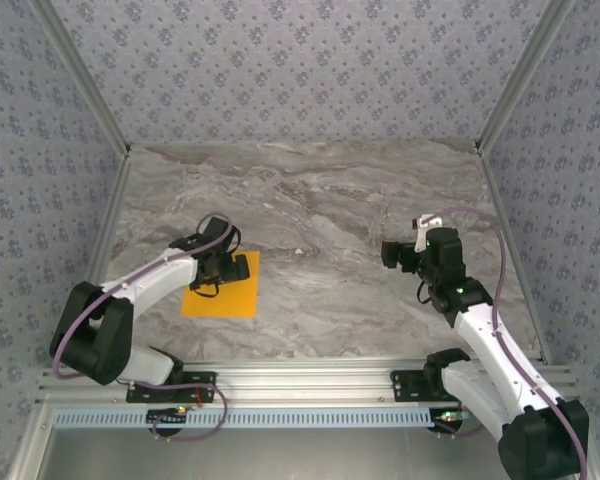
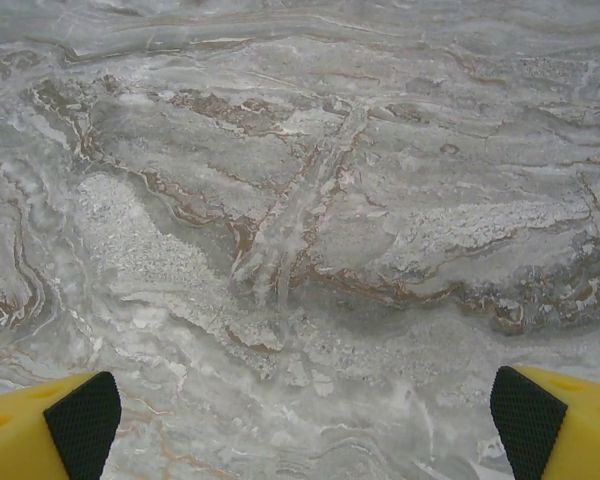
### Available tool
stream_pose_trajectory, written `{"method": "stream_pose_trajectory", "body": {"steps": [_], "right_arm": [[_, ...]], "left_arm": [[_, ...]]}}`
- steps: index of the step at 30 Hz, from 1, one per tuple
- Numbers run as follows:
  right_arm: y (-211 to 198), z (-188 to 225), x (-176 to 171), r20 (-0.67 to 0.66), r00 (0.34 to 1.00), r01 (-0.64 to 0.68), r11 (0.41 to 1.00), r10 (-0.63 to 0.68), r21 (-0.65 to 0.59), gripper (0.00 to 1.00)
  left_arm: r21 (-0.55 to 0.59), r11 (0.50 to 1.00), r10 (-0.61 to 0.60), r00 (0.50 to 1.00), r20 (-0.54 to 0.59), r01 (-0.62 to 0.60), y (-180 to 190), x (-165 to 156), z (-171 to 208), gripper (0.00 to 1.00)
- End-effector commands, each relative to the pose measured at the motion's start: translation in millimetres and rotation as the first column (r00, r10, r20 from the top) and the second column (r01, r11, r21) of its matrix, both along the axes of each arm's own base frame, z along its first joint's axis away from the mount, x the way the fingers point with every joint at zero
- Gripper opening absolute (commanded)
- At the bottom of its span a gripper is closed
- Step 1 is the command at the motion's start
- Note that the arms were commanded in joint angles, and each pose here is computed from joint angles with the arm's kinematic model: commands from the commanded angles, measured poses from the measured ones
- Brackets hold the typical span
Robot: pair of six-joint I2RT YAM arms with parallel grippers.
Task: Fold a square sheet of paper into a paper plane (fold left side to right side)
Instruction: Move the square sheet of paper to the center of the table.
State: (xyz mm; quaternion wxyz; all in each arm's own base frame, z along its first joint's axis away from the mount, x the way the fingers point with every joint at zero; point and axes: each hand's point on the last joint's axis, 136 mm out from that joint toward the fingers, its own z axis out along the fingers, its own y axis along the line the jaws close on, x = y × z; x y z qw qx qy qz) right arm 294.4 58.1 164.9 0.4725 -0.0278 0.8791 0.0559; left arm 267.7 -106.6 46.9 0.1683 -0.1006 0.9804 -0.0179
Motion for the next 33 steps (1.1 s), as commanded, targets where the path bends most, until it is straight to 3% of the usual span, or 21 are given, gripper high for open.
{"method": "stream_pose_trajectory", "body": {"steps": [1, 14, 26, 33], "right_arm": [[-5, -3, -3, -0.017, 0.999, 0.04, 0.999, -0.04, -0.013, 1.0], [-7, -4, -4, -0.021, 0.998, 0.058, 0.998, -0.058, -0.029, 1.0], [-7, -13, -9, -0.052, 0.997, 0.056, 0.998, -0.057, -0.029, 1.0], [1, -20, -14, -0.096, 0.995, 0.011, 1.0, -0.013, -0.019, 1.0]], "left_arm": [[0.036, 0.999, 0.025, 0.998, -0.061, -0.023, 2, -10, -12, 0.98], [0.067, 0.994, -0.07, 0.984, -0.162, 0.082, -34, -9, -47, 0.98], [-0.042, 0.976, -0.216, 0.967, -0.137, 0.212, -140, 28, -47, 0.98], [-0.187, 0.955, -0.252, 0.961, -0.116, 0.228, -201, 38, -49, 0.98]]}}
